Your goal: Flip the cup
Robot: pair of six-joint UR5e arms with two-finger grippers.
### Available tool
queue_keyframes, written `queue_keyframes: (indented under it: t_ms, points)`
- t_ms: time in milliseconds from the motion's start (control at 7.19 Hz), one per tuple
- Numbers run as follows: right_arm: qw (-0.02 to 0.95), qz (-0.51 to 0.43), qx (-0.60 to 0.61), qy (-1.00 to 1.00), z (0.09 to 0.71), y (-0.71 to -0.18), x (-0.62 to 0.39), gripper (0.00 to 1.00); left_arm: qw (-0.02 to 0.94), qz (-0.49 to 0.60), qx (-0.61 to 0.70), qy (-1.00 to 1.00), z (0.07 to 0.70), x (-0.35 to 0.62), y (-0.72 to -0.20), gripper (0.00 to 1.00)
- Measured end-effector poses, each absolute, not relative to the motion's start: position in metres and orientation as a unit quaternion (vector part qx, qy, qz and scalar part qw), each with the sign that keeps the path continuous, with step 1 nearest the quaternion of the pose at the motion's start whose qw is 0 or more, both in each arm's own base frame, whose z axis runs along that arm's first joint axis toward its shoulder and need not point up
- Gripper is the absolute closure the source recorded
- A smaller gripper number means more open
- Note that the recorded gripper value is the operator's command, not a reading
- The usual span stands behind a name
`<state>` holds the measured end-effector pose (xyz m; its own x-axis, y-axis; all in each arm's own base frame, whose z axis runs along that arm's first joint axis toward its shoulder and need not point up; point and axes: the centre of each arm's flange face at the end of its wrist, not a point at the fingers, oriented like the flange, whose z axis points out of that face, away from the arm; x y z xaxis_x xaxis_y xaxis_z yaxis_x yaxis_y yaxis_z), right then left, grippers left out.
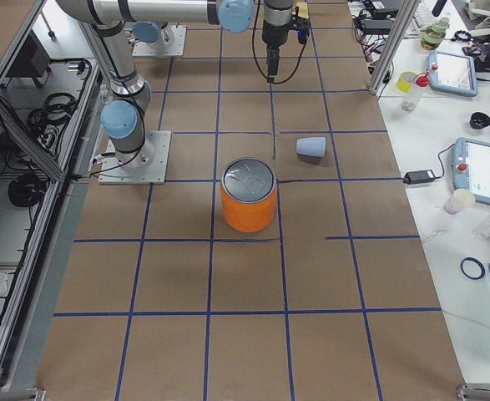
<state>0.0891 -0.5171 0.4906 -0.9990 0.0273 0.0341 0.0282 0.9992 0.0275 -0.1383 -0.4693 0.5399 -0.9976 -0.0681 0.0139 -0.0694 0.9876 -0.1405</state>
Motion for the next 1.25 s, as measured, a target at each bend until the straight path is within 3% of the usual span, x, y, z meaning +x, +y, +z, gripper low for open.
queue_keyframes:
  t_ms: [417,1252]
  points:
    - [0.019,0.001,-0.025,-1.000,0.440,-0.564,0.073,0.00,0.004,0.071,0.035,-0.997,0.540,-0.138,-0.469,0.00]
    - [0.023,0.059,-0.047,-0.997,0.265,-0.670,0.031,0.00,0.005,0.070,0.035,-0.997,0.539,-0.139,-0.469,0.00]
